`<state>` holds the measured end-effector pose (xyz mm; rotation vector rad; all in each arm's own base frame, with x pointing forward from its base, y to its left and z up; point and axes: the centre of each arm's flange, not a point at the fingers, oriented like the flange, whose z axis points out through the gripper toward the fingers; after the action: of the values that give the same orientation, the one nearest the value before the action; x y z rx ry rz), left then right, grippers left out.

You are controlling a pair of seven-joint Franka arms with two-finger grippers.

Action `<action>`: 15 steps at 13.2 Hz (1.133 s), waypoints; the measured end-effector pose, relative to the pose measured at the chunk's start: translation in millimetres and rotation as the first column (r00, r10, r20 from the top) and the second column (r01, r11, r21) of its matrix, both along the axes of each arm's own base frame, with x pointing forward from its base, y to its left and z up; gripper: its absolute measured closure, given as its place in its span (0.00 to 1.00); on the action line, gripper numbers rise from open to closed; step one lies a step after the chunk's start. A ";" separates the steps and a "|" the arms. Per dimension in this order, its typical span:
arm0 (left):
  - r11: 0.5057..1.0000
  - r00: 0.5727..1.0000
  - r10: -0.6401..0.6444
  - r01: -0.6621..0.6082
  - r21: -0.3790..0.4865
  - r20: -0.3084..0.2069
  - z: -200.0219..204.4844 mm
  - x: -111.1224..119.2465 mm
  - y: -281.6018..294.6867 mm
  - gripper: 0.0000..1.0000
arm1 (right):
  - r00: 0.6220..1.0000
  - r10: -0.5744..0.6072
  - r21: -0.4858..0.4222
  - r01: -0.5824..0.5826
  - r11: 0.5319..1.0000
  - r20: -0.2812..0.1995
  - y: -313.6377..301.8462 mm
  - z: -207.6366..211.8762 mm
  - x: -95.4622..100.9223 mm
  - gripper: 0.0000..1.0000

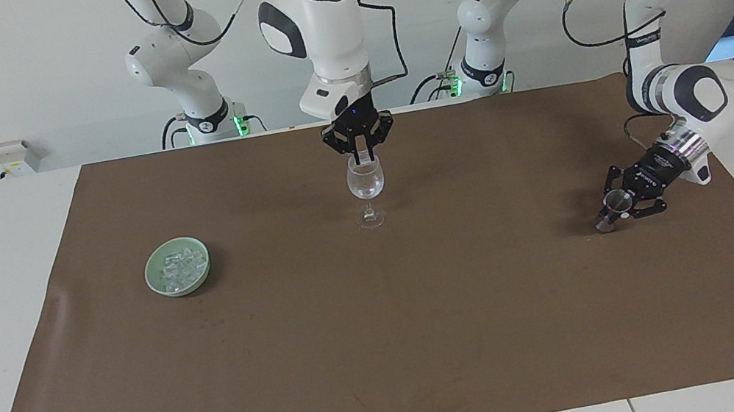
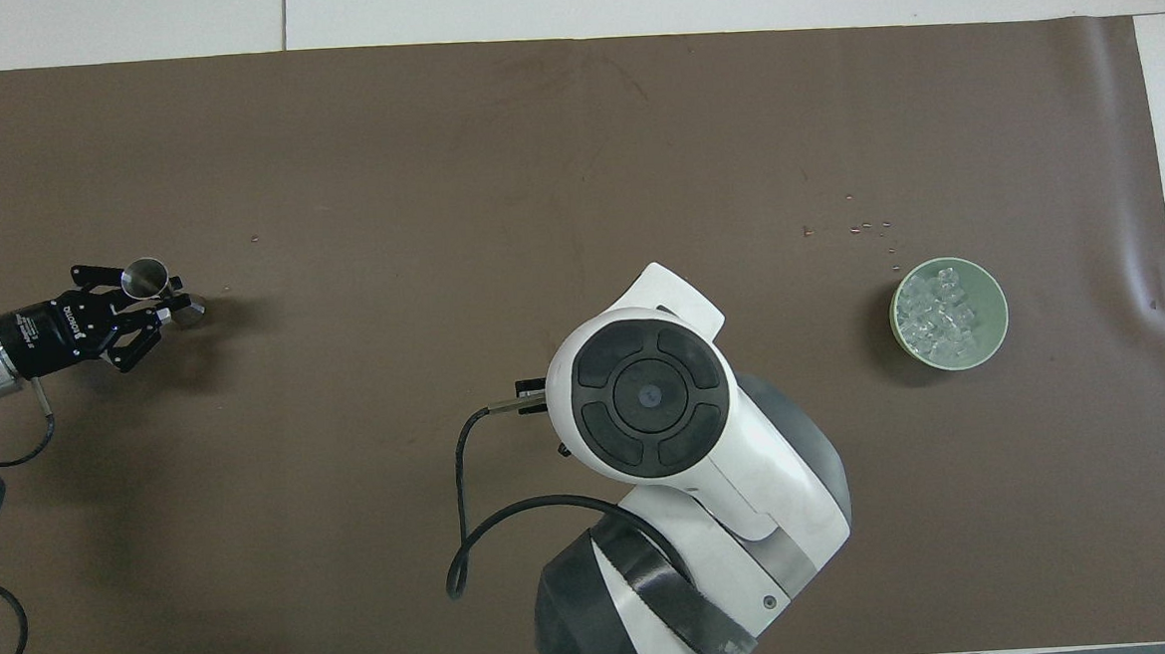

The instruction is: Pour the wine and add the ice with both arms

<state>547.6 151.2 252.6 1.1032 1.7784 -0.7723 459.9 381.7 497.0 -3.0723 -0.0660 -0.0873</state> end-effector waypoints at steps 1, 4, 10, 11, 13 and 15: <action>1.000 1.000 0.017 -0.017 -0.021 0.000 -6.4 -6.0 -1.4 0.78 | 1.000 0.000 -0.001 0.000 1.000 -0.001 -0.7 -0.7 -0.8 0.75; 0.995 0.998 0.061 -0.058 -0.085 0.029 -18.0 -19.1 -12.4 0.78 | 1.000 0.000 -0.004 0.000 1.000 -0.005 -1.3 -2.5 -1.6 0.74; 0.993 0.997 0.067 -0.063 -0.098 0.041 -18.4 -27.8 -19.0 0.78 | 1.000 0.004 -0.004 -0.004 1.000 -0.005 0.4 -2.4 -3.8 0.58; 0.993 0.997 0.068 -0.064 -0.098 0.042 -17.9 -27.8 -18.6 0.70 | 1.000 0.005 -0.004 -0.005 1.000 -0.005 0.5 -1.2 -4.2 0.58; 0.993 0.996 0.066 -0.061 -0.097 0.053 -16.4 -28.3 -17.0 0.47 | 1.000 0.000 -0.005 0.000 1.000 -0.006 -1.4 8.3 -1.9 0.58; 0.996 0.995 0.045 -0.038 -0.082 0.087 -13.2 -30.4 -12.4 0.23 | 1.000 -0.029 0.007 0.029 1.000 0.010 -13.7 28.3 11.6 0.58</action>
<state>517.1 138.8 239.4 1.0291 1.6765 -0.7518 471.6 368.0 525.3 -3.0663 -0.0210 -0.1046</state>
